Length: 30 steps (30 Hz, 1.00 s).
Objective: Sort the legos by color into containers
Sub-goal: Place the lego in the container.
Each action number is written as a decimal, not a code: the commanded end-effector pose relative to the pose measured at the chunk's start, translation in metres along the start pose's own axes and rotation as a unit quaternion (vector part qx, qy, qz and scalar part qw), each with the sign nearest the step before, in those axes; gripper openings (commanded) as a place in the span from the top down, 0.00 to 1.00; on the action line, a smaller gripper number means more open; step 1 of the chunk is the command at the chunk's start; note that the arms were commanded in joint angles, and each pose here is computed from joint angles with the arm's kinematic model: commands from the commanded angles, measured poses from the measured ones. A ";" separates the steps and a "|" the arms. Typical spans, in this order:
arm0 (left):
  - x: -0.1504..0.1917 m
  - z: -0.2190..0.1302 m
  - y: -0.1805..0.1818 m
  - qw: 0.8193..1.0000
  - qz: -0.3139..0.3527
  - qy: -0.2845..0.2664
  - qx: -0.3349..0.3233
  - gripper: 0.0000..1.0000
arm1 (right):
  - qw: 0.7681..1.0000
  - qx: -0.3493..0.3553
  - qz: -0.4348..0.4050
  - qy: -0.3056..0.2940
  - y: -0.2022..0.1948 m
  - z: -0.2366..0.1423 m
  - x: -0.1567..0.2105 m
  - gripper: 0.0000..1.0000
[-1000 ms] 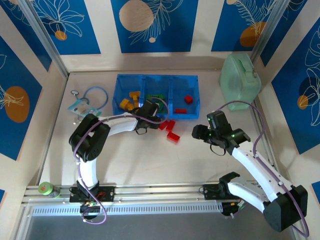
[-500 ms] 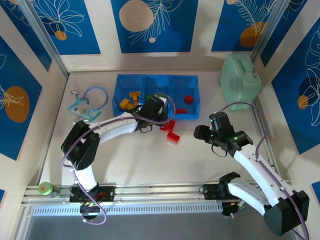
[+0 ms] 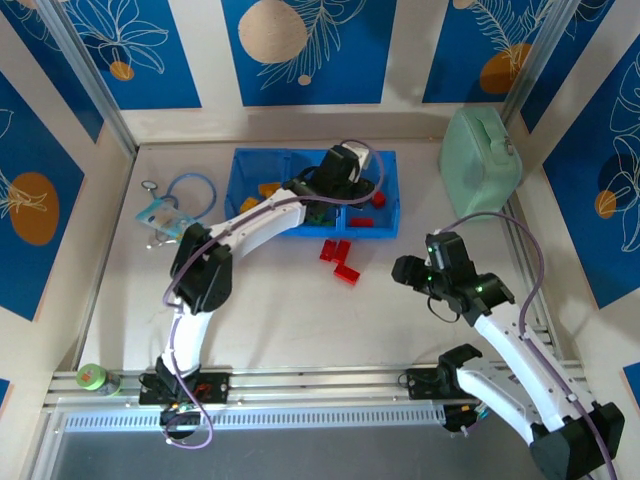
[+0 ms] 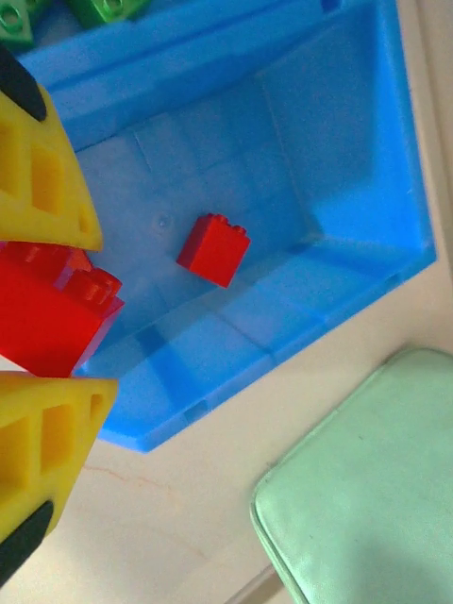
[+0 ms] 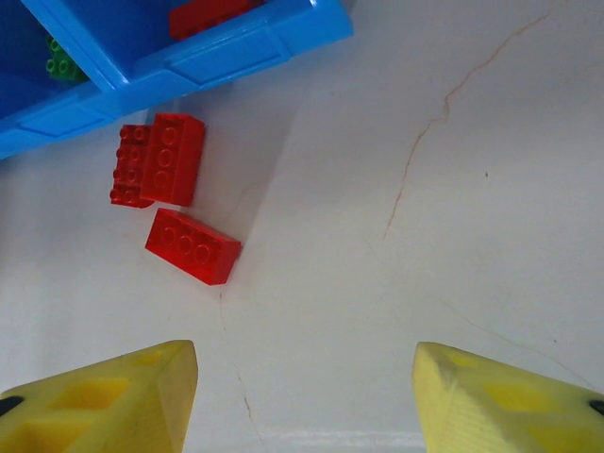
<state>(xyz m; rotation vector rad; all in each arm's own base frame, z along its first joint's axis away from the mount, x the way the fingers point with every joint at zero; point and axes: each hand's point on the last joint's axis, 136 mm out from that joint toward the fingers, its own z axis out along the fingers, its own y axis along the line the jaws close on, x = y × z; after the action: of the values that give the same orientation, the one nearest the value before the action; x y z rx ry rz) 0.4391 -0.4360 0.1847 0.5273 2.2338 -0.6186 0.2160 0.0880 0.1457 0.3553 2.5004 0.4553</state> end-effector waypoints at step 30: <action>0.244 -0.158 0.053 0.994 -0.092 0.040 -0.033 0.25 | 0.930 -0.010 -0.330 0.162 0.095 0.112 0.029 0.24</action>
<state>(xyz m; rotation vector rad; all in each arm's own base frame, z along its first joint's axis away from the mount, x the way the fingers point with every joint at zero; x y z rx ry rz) 0.2325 -0.2643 0.0788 0.4156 2.4241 -0.5939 0.2570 0.2095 0.0849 -0.4882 2.7452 0.3694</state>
